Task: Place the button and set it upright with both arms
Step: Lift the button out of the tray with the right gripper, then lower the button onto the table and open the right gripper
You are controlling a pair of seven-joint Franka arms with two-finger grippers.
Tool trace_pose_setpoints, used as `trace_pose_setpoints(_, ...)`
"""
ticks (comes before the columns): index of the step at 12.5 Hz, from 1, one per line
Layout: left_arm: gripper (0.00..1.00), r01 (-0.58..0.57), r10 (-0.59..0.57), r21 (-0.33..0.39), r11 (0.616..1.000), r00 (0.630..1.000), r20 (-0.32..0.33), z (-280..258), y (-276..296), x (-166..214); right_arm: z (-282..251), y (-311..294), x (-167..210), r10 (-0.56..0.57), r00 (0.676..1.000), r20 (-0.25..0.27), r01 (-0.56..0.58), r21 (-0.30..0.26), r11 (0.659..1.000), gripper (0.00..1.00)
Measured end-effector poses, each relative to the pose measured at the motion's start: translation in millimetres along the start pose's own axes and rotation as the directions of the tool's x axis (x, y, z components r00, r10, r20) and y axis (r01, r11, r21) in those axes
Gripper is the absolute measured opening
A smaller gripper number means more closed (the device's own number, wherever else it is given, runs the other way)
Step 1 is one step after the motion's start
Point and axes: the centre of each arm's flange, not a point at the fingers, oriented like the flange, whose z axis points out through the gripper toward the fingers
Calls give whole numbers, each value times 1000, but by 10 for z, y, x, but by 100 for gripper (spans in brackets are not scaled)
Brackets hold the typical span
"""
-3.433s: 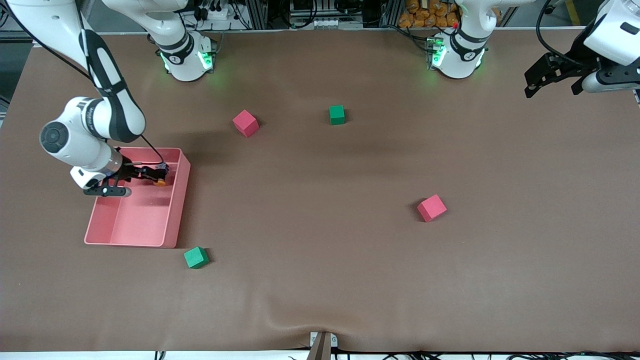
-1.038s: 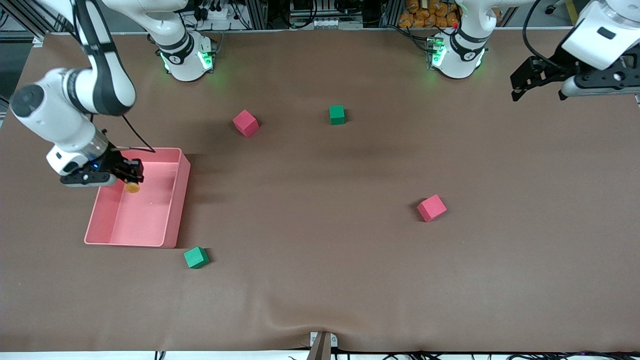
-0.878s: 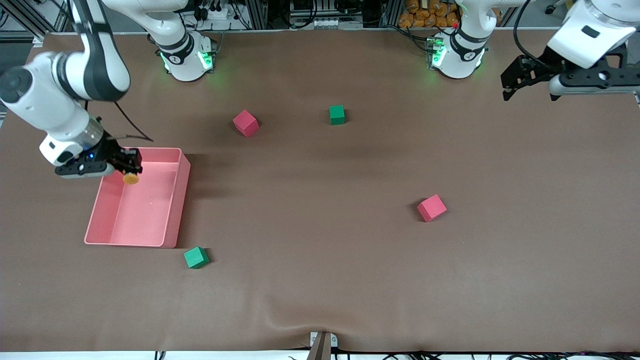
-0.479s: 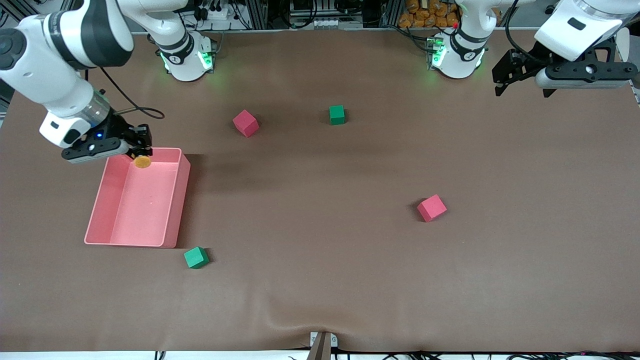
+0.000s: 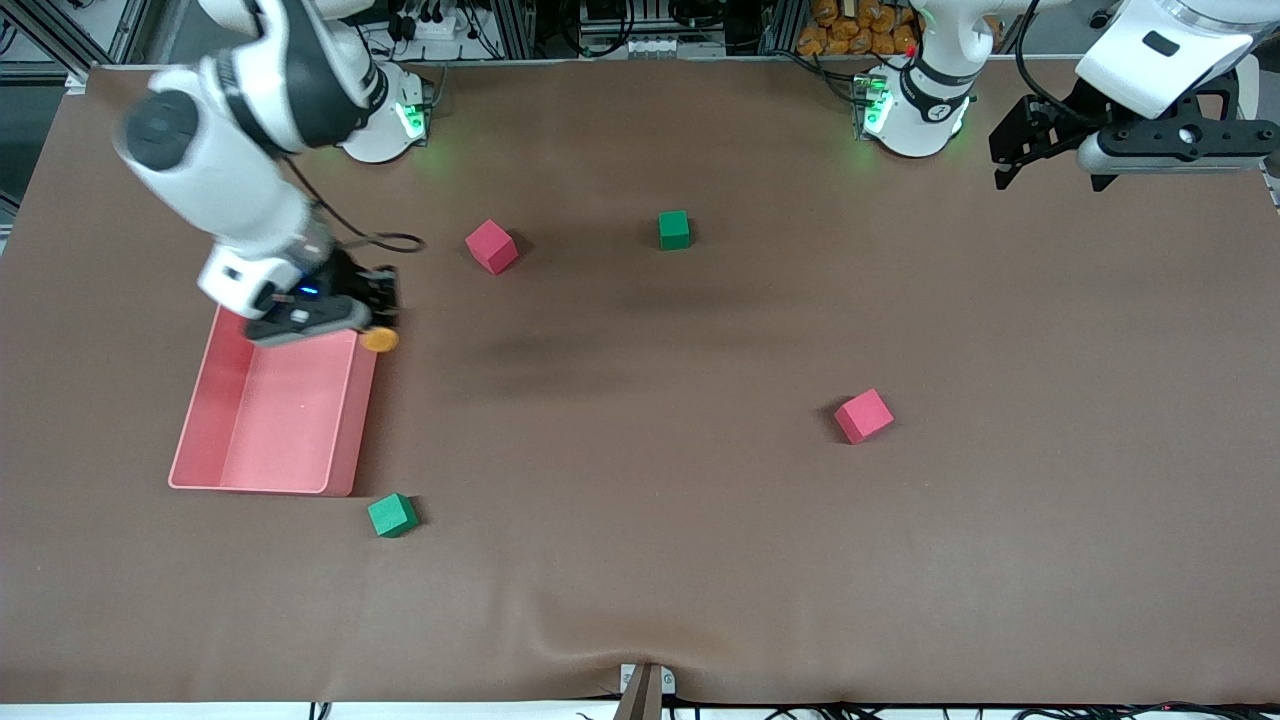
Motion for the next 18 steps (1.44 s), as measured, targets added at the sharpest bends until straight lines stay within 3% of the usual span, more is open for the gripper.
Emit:
trace_pose_setpoints(2,100,0,0,0,1000,1000,3,14,0,9,229,-608,190,50,999,15,-50,11,999,42)
trace_pose_setpoints(5,100,2,-2,-1,1000,1000,8,41,-11,30,798,-1494,457,105,994,20,-104,-52,993,42)
trace_pose_setpoints(9,100,1,-1,-6,1000,1000,26,197,-9,155,1730,-2634,446,196,980,27,-193,-91,977,42)
trace_pose_setpoints(13,100,-3,3,-14,1000,1000,23,316,13,276,2293,-3231,266,258,966,32,-253,-100,962,42)
trace_pose_setpoints(18,100,1,-1,-14,1000,1000,15,254,-6,254,2747,-3612,95,405,914,4,-404,-58,913,45)
